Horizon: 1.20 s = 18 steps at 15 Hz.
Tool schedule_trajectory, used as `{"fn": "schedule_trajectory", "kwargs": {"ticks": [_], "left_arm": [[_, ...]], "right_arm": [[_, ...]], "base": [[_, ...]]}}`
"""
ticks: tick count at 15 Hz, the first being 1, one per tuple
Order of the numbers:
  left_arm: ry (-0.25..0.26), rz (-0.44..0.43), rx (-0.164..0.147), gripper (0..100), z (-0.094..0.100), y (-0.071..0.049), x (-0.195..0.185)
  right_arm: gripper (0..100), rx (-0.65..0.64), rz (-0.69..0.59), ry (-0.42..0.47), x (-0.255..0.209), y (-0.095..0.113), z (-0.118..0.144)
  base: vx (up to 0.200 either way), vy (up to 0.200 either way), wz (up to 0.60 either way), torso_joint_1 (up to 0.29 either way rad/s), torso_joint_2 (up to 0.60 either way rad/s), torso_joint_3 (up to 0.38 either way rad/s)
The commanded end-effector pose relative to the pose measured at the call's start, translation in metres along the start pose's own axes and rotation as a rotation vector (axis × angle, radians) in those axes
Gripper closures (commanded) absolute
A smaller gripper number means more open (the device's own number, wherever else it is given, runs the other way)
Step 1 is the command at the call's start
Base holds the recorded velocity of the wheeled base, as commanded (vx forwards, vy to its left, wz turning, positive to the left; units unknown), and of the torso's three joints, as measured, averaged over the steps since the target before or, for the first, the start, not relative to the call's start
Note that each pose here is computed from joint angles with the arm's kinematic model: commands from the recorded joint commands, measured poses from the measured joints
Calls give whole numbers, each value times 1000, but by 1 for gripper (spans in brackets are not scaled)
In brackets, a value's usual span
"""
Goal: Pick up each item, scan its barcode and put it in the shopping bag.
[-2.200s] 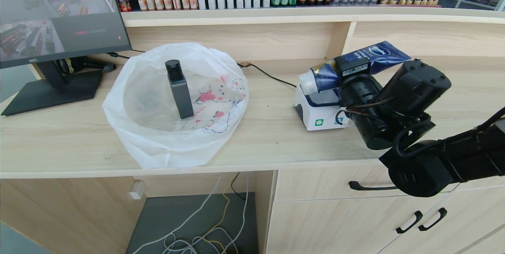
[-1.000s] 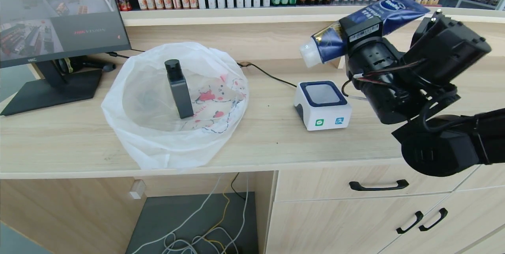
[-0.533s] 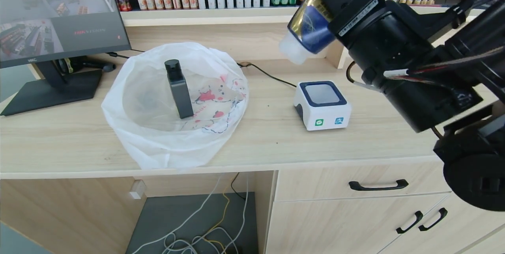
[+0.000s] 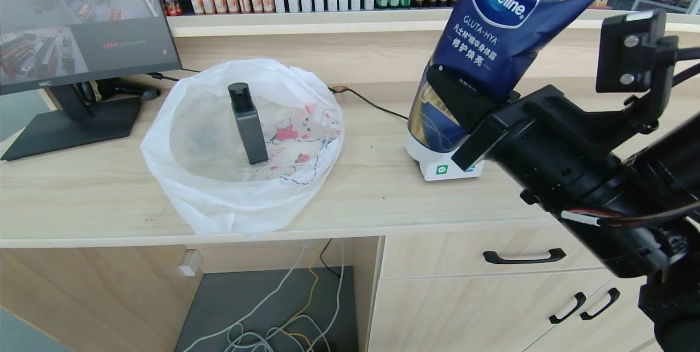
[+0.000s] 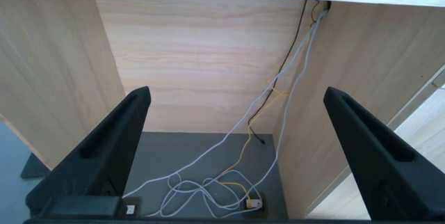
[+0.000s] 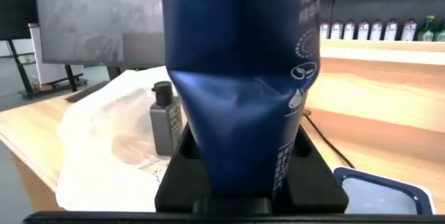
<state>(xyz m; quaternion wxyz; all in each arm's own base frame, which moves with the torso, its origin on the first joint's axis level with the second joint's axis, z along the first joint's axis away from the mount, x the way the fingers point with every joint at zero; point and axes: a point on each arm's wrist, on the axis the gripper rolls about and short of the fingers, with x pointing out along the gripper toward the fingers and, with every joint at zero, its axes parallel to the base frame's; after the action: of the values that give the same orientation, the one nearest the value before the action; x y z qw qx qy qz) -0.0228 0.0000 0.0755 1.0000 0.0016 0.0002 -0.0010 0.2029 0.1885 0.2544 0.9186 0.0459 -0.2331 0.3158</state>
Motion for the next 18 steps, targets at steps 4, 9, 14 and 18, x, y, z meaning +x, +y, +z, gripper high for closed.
{"fn": "schedule_trajectory", "kwargs": {"ticks": [4, 9, 14, 18], "left_arm": [[0, 2, -2, 0, 0, 0, 0], [0, 2, -3, 0, 0, 0, 0], [0, 2, -3, 100, 0, 0, 0], [0, 2, -3, 100, 0, 0, 0]], "right_arm": [[100, -74, -47, 4, 4, -13, -13], [100, -102, -102, -22, 14, -29, -13], [100, -104, -131, -41, 22, -38, -13], [100, -93, -135, -39, 24, -39, -16]], "base": [[0, 0, 0, 0, 0, 0], [0, 0, 0, 0, 0, 0], [0, 200, 0, 3, 1, 3], [0, 200, 0, 4, 7, 4]]}}
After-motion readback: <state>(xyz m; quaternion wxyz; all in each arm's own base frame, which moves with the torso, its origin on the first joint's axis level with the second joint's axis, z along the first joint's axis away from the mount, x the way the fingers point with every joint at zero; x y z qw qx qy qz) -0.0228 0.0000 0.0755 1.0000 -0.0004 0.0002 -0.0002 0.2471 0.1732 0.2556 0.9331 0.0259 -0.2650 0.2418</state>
